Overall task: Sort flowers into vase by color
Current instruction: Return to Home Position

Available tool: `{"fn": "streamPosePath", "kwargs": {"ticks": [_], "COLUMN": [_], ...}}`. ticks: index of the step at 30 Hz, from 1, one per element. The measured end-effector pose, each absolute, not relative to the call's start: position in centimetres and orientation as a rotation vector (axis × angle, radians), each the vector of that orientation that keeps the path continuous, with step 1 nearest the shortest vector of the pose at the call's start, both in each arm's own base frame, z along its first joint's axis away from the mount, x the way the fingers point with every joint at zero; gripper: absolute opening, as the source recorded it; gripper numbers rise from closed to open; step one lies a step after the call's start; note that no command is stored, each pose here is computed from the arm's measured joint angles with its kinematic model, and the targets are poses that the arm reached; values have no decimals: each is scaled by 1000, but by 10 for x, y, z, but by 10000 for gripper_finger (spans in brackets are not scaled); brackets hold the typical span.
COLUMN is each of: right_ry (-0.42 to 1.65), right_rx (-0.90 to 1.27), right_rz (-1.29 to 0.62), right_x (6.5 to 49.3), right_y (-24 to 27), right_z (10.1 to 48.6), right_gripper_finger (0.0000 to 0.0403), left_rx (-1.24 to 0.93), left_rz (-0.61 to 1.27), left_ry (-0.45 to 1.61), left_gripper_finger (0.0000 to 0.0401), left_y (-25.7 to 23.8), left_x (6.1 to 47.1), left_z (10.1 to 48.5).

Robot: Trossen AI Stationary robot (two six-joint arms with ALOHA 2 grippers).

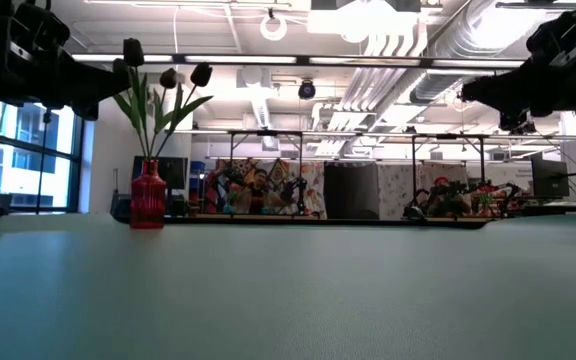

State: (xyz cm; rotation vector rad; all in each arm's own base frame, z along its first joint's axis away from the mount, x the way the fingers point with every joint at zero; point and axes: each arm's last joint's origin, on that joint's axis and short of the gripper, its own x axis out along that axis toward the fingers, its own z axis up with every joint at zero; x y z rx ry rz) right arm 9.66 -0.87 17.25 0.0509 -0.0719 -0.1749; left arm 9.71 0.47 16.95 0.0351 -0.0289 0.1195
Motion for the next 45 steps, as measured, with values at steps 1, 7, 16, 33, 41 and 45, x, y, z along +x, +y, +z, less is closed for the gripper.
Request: {"fn": "streamPosePath", "kwargs": {"ticks": [1, 7, 16, 33, 41, 45], "right_ry": [-58, -39, -38, -38, -37, -38], "right_rx": [51, 46, 46, 46, 45, 45], "right_rz": [-175, -171, -170, -167, -167, -168], "right_x": [97, 97, 97, 97, 97, 97], "right_y": [-9, -9, -9, -8, -8, -8], "right_z": [171, 169, 169, 169, 169, 169], "right_gripper_finger": [0, 0, 0, 0, 0, 0], "left_rx": [34, 29, 29, 29, 28, 28], "left_rz": [119, 119, 119, 119, 119, 119], "left_ry": [-28, -29, -29, -29, -29, -29], "left_gripper_finger": [0, 0, 0, 0, 0, 0], "left_y": [5, 5, 5, 5, 5, 5], "left_x": [97, 97, 97, 97, 97, 97], "left_z": [169, 169, 169, 169, 169, 169]}}
